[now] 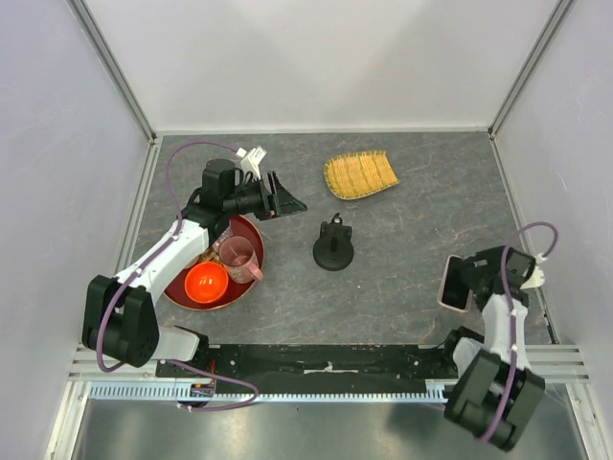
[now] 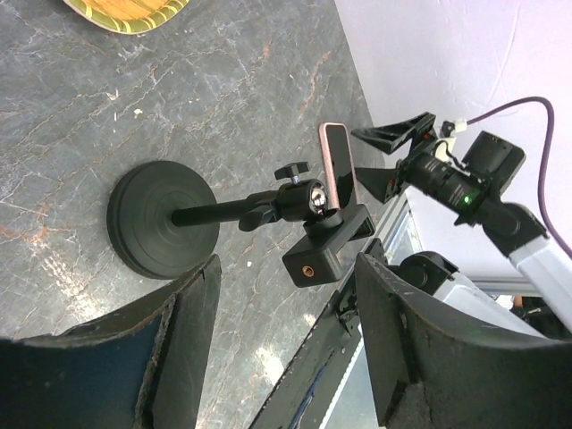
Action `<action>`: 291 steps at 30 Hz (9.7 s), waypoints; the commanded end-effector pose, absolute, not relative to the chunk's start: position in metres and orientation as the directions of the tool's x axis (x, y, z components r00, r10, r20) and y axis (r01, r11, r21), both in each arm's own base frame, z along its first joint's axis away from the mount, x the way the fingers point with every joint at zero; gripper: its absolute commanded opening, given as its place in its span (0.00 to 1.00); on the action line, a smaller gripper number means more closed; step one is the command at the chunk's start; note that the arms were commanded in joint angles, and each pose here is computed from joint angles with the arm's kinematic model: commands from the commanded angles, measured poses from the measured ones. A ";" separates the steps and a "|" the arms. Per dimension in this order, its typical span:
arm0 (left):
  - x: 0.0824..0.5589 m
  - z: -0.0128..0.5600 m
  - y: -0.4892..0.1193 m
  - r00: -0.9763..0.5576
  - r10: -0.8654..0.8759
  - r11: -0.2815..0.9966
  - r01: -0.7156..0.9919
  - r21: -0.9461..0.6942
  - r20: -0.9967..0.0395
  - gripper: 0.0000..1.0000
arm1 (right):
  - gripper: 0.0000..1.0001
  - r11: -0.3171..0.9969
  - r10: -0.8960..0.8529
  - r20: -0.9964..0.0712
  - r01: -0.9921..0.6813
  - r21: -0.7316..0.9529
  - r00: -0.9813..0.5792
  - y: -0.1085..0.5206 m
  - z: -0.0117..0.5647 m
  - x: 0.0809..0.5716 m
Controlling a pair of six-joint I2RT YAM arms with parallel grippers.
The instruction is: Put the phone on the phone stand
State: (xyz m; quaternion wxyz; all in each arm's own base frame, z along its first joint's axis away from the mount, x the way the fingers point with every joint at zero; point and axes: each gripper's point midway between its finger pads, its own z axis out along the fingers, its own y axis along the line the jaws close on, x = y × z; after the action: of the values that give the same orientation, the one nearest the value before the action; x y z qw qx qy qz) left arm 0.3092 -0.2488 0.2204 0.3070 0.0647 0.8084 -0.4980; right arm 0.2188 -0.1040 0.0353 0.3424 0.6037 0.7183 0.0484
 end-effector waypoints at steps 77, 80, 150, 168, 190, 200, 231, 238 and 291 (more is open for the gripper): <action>0.197 0.352 -0.290 -0.222 -0.223 0.249 0.929 -0.275 -0.949 0.74 | 0.00 0.820 0.478 -0.834 -0.198 0.536 -0.276 0.165 0.325 0.304; 0.193 0.354 -0.291 -0.192 -0.243 0.276 0.926 -0.257 -0.951 0.76 | 0.00 0.739 0.580 -0.761 -0.206 0.642 -0.290 0.190 0.341 0.290; 0.123 0.337 -0.289 -0.175 0.034 -0.291 0.940 -0.177 -0.984 0.02 | 0.78 0.406 -0.149 -0.952 -0.895 0.188 -0.268 0.228 0.349 0.165; 0.125 0.336 -0.292 -0.191 0.019 -0.279 0.942 -0.188 -0.981 0.02 | 0.54 0.046 0.038 -0.936 -0.935 0.352 -0.350 0.265 0.370 0.128; 0.129 0.333 -0.296 -0.230 0.033 -0.271 0.935 -0.230 -0.973 0.02 | 0.03 0.035 0.084 -0.940 -0.942 0.333 -0.329 0.272 0.385 0.137; 0.232 0.319 -0.284 -0.234 -0.062 0.390 0.889 -0.240 -0.970 0.74 | 0.00 0.768 0.217 -0.965 -0.584 0.262 -0.147 0.172 0.382 0.220; 0.127 0.315 -0.319 -0.305 0.087 -0.249 0.915 -0.317 -0.948 0.53 | 0.00 0.274 0.298 -0.938 -0.926 0.260 -0.175 0.241 0.430 0.154; 0.133 0.316 -0.318 -0.275 0.089 -0.203 0.936 -0.288 -0.957 0.02 | 0.38 0.233 0.139 -0.954 -0.927 0.293 -0.267 0.253 0.396 0.152; 0.277 0.212 -0.294 -0.351 0.224 0.773 0.633 -0.054 -0.909 0.58 | 0.00 0.885 0.151 -0.984 -0.430 0.176 -0.091 0.128 0.394 0.225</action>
State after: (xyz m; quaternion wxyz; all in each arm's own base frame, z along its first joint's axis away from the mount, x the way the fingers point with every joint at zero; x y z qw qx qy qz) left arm 0.2580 -0.3007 0.1957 0.4638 0.2836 0.8021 -0.2473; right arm 0.2234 0.1225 0.3622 0.6404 -0.0898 0.7351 0.2035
